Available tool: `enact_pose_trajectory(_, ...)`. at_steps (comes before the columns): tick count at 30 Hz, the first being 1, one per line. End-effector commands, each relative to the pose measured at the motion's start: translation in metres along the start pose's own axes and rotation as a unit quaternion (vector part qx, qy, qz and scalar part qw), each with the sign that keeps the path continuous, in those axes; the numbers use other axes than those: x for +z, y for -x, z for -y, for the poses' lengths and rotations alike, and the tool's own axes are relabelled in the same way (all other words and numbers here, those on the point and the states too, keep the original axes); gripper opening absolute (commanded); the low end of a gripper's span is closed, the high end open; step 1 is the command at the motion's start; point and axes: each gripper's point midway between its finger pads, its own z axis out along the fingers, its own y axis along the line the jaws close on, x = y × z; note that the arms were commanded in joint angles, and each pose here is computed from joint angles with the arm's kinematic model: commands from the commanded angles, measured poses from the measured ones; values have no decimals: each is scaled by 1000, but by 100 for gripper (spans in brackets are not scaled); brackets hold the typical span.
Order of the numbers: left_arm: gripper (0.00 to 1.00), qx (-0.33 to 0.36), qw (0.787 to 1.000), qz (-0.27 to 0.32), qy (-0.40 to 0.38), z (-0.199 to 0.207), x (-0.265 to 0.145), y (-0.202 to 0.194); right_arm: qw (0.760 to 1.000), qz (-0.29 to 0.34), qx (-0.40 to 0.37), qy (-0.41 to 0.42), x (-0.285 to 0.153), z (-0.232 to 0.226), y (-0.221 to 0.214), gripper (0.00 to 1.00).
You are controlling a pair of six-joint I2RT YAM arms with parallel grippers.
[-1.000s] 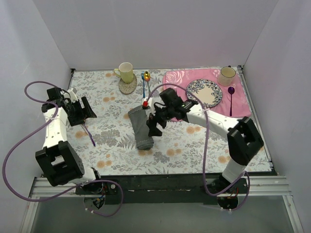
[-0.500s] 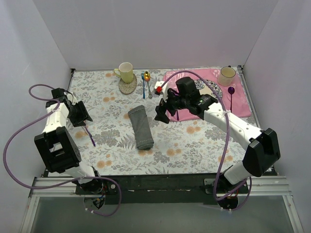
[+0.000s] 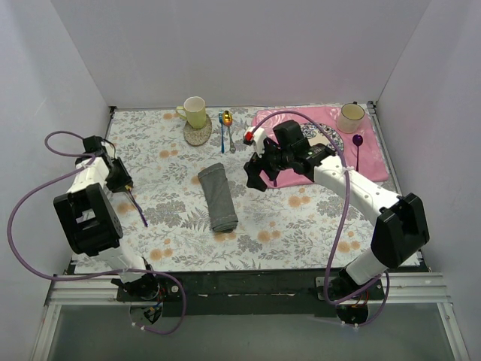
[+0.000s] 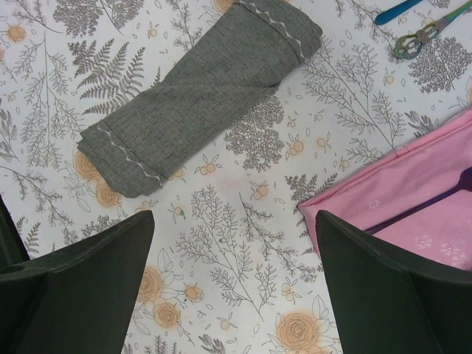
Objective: Fold the napkin into a case and place the utensils inside
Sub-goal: Pick up the spoon from the center of the board.
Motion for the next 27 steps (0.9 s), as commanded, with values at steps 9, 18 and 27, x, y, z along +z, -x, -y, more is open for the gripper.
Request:
enact_pose_trajectory(9,27,38,999,-6,23,-6,17,-12,999,12,30,-8,-5,17,12,99)
enact_pose_trajectory(18,23,33,999,-23,29,-6,34,-17,999,12,43,-2,-10,19,12,99)
enact_pose_trajectory(27,14,55,998,-40,16,12,44,-27,999,14,48,0,-11,21,16,98)
